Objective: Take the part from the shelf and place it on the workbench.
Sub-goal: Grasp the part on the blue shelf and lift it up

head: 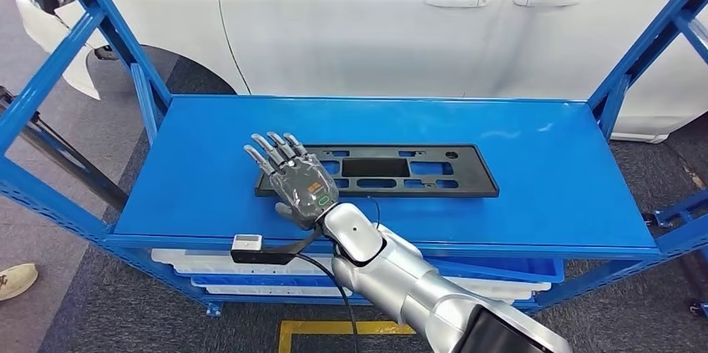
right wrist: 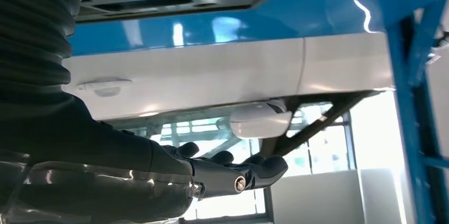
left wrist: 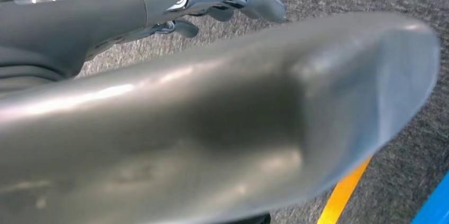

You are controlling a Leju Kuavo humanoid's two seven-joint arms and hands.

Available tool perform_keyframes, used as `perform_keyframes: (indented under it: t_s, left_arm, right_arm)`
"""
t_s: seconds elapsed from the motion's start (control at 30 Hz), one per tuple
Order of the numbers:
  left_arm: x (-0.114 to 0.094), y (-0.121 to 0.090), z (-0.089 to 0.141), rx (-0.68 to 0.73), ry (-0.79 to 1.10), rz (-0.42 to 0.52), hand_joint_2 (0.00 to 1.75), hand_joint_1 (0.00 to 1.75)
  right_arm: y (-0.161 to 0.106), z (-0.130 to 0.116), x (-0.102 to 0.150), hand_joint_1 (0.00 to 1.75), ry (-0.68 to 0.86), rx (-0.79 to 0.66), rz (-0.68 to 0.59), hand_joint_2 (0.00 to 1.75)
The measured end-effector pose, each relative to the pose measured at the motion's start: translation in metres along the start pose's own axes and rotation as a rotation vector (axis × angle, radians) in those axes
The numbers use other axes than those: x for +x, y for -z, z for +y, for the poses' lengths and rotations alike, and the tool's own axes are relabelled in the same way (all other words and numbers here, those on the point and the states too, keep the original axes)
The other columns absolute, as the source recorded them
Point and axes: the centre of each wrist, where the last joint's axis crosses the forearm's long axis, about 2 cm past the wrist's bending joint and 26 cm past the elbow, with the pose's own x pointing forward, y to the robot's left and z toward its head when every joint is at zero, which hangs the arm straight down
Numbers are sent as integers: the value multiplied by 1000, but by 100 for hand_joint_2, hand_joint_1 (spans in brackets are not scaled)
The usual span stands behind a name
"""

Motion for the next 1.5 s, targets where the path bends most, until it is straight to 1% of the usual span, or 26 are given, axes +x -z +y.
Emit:
perform_keyframes:
  t_s: [0.17, 0.33, 0.7, 0.93, 1.1, 1.27, 1.3, 1.4, 1.43, 1.5]
  left_arm:
    - [1, 1, 4, 1, 3, -6, 0, 0]
    - [2, 3, 8, -4, 6, -11, 0, 0]
    - [4, 4, 9, -6, 9, -16, 0, 0]
    - [5, 4, 8, -23, 7, -17, 0, 0]
    - [6, 5, 8, -28, 11, -27, 0, 0]
    - [6, 5, 9, -32, 15, -35, 0, 0]
    - [6, 5, 10, -32, 15, -35, 0, 0]
    - [8, 6, 10, -36, 16, -39, 0, 0]
    - [8, 6, 10, -37, 16, -40, 0, 0]
    - [9, 6, 10, -38, 17, -41, 0, 0]
  right_arm:
    - [0, 4, -11, 0, -67, 54, 43, 175]
    - [-10, 12, -19, 0, -109, 130, 97, 175]
    - [-19, 16, -34, 0, -138, 186, 147, 175]
    - [-26, 17, -51, 0, -209, 246, 192, 175]
    - [-33, 14, -69, 0, -252, 252, 275, 175]
    - [-41, 11, -87, 0, -286, 281, 407, 175]
    - [-43, 11, -91, 33, -293, 288, 434, 175]
    - [-47, 7, -104, 164, -308, 312, 499, 175]
    - [-48, 6, -108, 175, -310, 327, 517, 175]
    - [-51, 5, -115, 175, -304, 362, 550, 175]
